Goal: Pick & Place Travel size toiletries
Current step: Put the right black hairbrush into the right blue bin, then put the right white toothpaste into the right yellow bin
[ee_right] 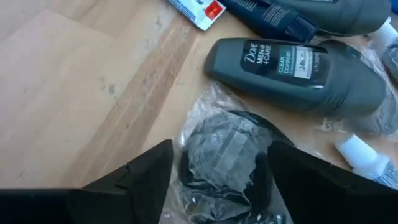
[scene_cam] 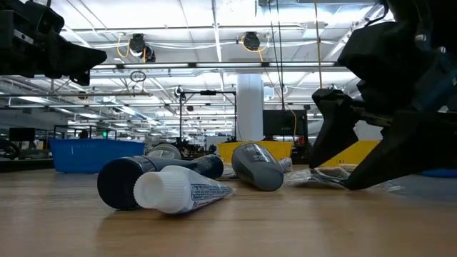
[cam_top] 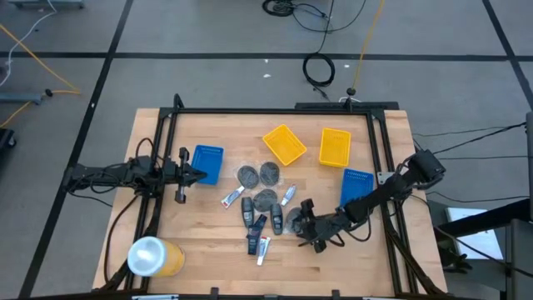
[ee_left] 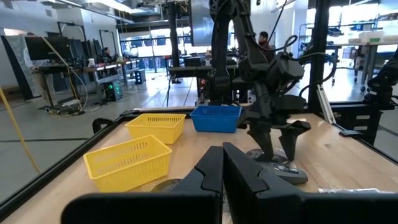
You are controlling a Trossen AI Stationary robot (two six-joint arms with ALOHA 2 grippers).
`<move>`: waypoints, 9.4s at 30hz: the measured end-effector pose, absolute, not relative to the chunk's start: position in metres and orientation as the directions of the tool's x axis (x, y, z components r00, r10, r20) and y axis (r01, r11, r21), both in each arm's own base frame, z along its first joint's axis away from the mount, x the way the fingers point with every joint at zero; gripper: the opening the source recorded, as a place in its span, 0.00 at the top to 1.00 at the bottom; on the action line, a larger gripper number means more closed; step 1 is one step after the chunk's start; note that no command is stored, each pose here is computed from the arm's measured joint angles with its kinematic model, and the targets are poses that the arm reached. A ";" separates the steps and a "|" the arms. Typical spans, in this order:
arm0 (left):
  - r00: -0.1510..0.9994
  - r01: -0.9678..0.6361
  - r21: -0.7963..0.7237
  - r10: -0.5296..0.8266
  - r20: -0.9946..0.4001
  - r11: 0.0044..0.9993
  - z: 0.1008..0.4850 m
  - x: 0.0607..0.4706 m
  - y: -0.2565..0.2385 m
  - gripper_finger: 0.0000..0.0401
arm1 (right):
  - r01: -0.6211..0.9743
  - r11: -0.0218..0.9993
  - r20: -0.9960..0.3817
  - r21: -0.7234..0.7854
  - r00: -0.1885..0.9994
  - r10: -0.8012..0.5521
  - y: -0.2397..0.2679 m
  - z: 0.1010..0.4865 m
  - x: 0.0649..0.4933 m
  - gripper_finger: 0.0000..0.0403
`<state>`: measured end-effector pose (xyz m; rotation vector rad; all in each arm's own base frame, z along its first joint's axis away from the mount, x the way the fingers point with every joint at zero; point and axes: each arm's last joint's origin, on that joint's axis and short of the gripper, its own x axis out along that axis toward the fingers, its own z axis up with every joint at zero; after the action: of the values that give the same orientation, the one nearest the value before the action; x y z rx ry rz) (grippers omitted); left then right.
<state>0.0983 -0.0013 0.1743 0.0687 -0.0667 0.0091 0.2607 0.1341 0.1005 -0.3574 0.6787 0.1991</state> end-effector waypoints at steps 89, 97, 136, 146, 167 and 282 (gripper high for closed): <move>0.998 -0.011 0.068 0.007 0.068 0.998 0.174 0.098 -0.001 0.98 | 0.405 0.684 -0.514 0.606 0.856 -0.052 0.012 0.197 0.057 1.00; 0.998 -0.012 0.068 0.007 0.067 0.998 0.174 0.098 -0.001 0.98 | 0.319 0.714 -0.455 0.623 0.891 -0.001 0.016 0.200 0.062 1.00; 0.998 -0.012 0.068 0.007 0.067 0.998 0.174 0.098 -0.001 0.98 | 0.132 0.737 -0.203 0.663 0.979 0.008 0.018 0.203 0.069 1.00; 0.998 -0.012 0.068 0.007 0.067 0.998 0.174 0.098 -0.001 0.98 | 0.236 0.724 -0.363 0.648 0.932 0.022 0.016 0.190 0.063 1.00; 0.998 -0.012 0.068 0.007 0.068 0.998 0.174 0.098 -0.001 0.98 | 0.386 0.712 -0.551 0.587 0.834 0.003 0.013 0.168 0.055 0.98; 0.998 -0.011 0.068 0.007 0.068 0.998 0.174 0.098 -0.001 0.98 | -0.135 0.981 -0.675 -0.137 0.738 0.008 0.018 0.162 0.252 0.54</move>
<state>0.0982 -0.0013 0.1743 0.0687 -0.0674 0.0089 0.2515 0.0177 0.1624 -0.1815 0.7381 0.0790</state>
